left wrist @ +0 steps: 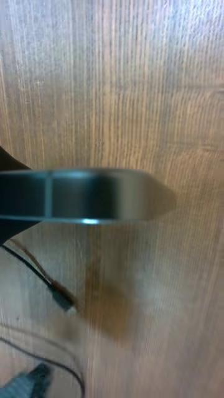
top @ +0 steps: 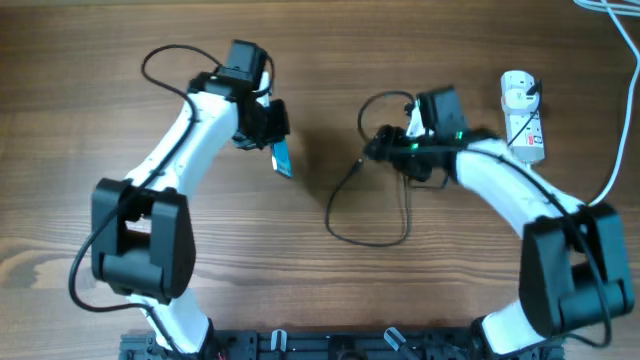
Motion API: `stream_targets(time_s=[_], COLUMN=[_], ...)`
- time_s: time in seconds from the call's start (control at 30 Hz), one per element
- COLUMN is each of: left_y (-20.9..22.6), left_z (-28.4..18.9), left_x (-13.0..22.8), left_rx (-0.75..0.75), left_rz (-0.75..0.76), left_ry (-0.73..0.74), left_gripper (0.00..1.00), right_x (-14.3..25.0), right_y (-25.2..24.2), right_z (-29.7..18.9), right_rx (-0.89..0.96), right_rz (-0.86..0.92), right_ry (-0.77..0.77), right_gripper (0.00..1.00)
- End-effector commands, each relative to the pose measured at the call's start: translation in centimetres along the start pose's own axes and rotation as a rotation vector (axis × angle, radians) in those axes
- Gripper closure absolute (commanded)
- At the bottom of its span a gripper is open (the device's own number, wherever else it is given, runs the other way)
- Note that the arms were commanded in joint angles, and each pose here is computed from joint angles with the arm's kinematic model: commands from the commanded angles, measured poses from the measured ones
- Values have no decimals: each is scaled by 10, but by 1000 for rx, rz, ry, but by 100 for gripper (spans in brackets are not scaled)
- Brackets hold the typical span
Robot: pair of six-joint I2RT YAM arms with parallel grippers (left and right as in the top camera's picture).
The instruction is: Plug charger to phone and switch on socket
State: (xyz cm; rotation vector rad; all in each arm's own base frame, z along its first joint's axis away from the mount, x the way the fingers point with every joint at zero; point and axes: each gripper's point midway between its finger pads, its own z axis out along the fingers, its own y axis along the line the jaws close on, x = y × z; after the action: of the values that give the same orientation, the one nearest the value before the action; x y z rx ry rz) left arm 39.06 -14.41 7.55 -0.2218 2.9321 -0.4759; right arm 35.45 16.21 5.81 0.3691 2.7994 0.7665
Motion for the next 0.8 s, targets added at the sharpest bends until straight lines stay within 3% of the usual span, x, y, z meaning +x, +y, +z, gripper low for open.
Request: stream_targets(time_s=[0.0, 0.1, 0.17, 0.3, 0.33, 0.37, 0.43, 0.5, 0.53, 0.57, 0.7, 0.77], left_y=[-13, -27, -25, -6, -3, 1, 6, 11, 12, 12, 12, 15], left_z=[-2, -8, -13, -17, -17, -17, -17, -16, -15, -15, -15, -13], left_x=[12, 17, 14, 4, 4, 3, 1, -3, -4, -5, -4, -5], left_rx=[202, 449, 496, 497, 494, 492, 487, 460, 455, 455, 451, 433], left_rz=[30, 125, 124, 96, 88, 79, 68, 66, 69, 71, 72, 71], left_ry=[71, 86, 80, 53, 51, 49, 43, 28, 21, 20, 20, 17], left_gripper=[96, 96, 96, 96, 96, 96, 96, 96, 96, 96, 96, 96], right_x=[-15, 19, 33, 45, 48, 49, 50, 50, 51, 54, 64, 70], right_y=[22, 17, 19, 60, 69, 76, 77, 73, 70, 69, 58, 49], right_z=[-37, -37, -32, -16, -13, -10, -7, -5, 0, 4, 26, 38], right_rx=[56, 203, 242, 136, 107, 96, 125, 184, 217, 242, 316, 348], right_rz=[-46, -87, -118, -211, -226, -233, -192, -136, -108, -78, -43, -42], right_ry=[-30, 60, 82, 71, 76, 63, 33, -10, -29, -43, -38, -11], right_gripper=[18, 12, 2, 0, 10, 25, 39, 66, 88, 96, 91, 77])
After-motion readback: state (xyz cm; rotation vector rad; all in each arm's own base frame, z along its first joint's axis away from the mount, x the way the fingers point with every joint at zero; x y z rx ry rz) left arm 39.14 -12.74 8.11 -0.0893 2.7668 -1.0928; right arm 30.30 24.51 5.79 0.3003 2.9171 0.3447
